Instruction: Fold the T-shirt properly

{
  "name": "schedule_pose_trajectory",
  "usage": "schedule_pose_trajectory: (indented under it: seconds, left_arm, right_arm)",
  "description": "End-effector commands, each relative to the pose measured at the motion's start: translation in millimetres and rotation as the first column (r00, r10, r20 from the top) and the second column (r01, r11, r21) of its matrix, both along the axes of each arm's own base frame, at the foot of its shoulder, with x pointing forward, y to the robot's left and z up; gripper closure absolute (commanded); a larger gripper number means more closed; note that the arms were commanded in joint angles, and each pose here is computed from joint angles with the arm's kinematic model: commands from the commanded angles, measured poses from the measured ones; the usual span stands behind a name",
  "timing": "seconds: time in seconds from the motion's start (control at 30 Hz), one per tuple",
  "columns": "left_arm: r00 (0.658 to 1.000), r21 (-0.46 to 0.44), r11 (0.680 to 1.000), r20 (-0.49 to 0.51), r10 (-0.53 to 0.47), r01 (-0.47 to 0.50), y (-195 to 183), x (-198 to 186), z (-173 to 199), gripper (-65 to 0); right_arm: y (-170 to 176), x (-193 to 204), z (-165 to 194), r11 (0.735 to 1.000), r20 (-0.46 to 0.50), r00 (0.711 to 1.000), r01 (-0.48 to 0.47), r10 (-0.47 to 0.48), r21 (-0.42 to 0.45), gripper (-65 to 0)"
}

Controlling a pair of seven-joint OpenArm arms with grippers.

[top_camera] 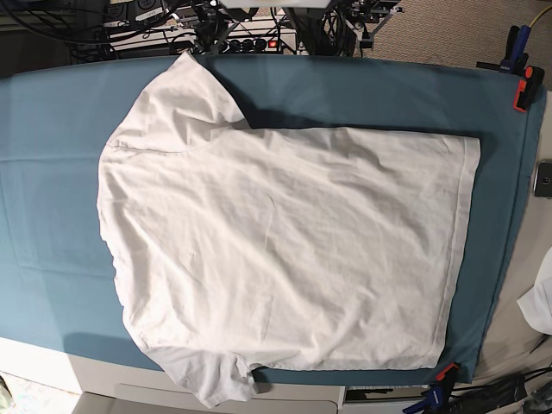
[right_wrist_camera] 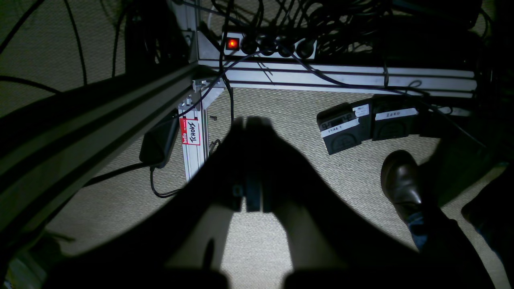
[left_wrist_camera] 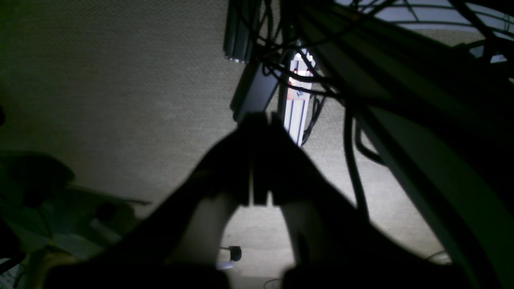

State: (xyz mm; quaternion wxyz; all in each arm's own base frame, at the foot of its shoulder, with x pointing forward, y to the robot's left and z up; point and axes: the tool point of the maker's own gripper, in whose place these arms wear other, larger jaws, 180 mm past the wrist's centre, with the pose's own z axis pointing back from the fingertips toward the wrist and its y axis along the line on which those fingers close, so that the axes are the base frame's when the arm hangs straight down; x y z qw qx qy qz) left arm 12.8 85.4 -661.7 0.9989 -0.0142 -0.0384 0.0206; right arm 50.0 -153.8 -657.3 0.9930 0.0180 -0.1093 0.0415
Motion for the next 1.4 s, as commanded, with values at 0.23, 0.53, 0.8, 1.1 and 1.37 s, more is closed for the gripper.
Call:
schedule_pose_trajectory:
  seconds: [0.23, 0.53, 0.8, 1.1, 1.37]
  left_arm:
    - [1.0, -0.004, 1.0, 0.003, 0.001, -0.001, -3.6, -0.2, 0.4, -0.5]
    - [1.0, -0.004, 1.0, 0.003, 0.001, -0.001, -3.6, -0.2, 0.4, -0.5]
    - [1.0, -0.004, 1.0, 0.003, 0.001, -0.001, -3.6, -0.2, 0.4, -0.5]
    - [1.0, -0.004, 1.0, 0.003, 0.001, -0.001, -3.7, -0.1, 0.4, -0.5]
    - [0.997, 0.088, 0.995, -0.056, -0.044, 0.049, 19.4, -8.9, 4.5, -0.5]
  right_arm:
    - [-3.5, 6.1, 1.4, 1.0, 0.022, 1.0, 0.006, -0.006, 0.0, 0.0]
    - [-3.5, 6.1, 1.4, 1.0, 0.022, 1.0, 0.006, -0.006, 0.0, 0.0]
    - [-3.5, 6.1, 1.4, 1.0, 0.022, 1.0, 0.006, -0.006, 0.0, 0.0]
    - [-3.5, 6.1, 1.4, 1.0, 0.022, 1.0, 0.006, -0.006, 0.0, 0.0]
    - [-12.8, -3.3, 2.8, 1.0, 0.012, 1.0, 0.001, -0.001, -0.028, 0.0]
